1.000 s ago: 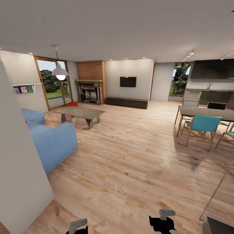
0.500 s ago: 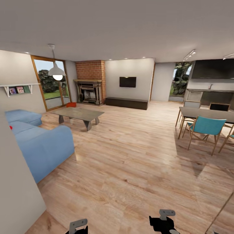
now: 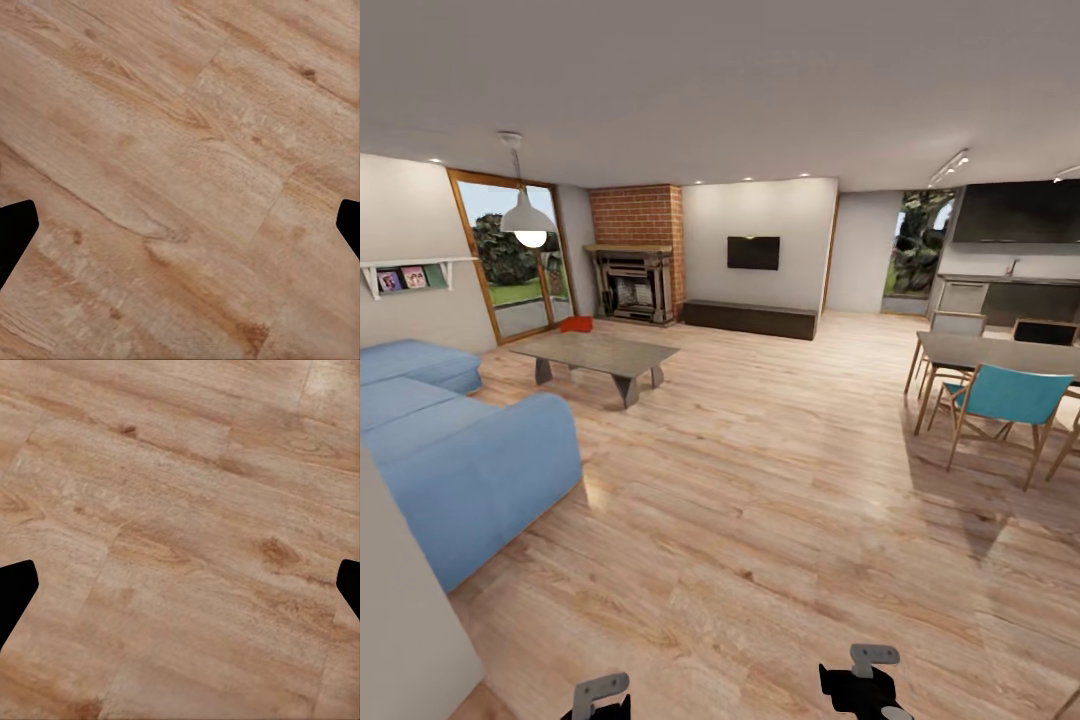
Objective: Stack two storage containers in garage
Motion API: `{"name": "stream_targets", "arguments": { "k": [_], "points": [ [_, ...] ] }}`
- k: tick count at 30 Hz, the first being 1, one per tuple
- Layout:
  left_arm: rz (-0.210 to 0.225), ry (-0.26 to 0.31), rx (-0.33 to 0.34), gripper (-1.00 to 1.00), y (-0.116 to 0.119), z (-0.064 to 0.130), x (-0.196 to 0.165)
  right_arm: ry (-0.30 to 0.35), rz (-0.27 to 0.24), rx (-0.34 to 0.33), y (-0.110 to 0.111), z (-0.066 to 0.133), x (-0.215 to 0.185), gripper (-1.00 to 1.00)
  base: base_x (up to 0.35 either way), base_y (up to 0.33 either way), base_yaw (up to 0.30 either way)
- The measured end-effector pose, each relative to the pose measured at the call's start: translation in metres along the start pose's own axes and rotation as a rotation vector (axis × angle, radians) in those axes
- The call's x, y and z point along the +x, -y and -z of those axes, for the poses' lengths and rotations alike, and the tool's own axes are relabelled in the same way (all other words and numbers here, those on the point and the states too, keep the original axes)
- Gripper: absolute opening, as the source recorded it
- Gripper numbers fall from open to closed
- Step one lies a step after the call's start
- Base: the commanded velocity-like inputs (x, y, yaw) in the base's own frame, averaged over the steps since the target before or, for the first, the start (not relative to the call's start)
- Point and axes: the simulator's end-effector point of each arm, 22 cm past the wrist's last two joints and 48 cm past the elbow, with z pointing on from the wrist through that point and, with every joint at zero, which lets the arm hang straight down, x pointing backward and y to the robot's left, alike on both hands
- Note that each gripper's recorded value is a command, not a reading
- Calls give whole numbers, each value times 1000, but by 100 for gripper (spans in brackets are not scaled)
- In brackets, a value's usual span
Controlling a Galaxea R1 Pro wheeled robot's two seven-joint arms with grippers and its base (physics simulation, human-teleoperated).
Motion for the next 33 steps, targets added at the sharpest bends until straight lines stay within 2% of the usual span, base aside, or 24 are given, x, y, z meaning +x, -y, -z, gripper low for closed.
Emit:
{"name": "stream_targets", "arguments": {
  "k": [6, 33],
  "points": [
    [0, -2, 0, 100, 0, 0, 1, 1, 0, 0, 0, 0, 0, 100, 229, 0, 0],
    [1, -2, 0, 100, 0, 0, 1, 0, -1, 1, 0, 0, 0, 100, 324, 0, 0]
  ]
}}
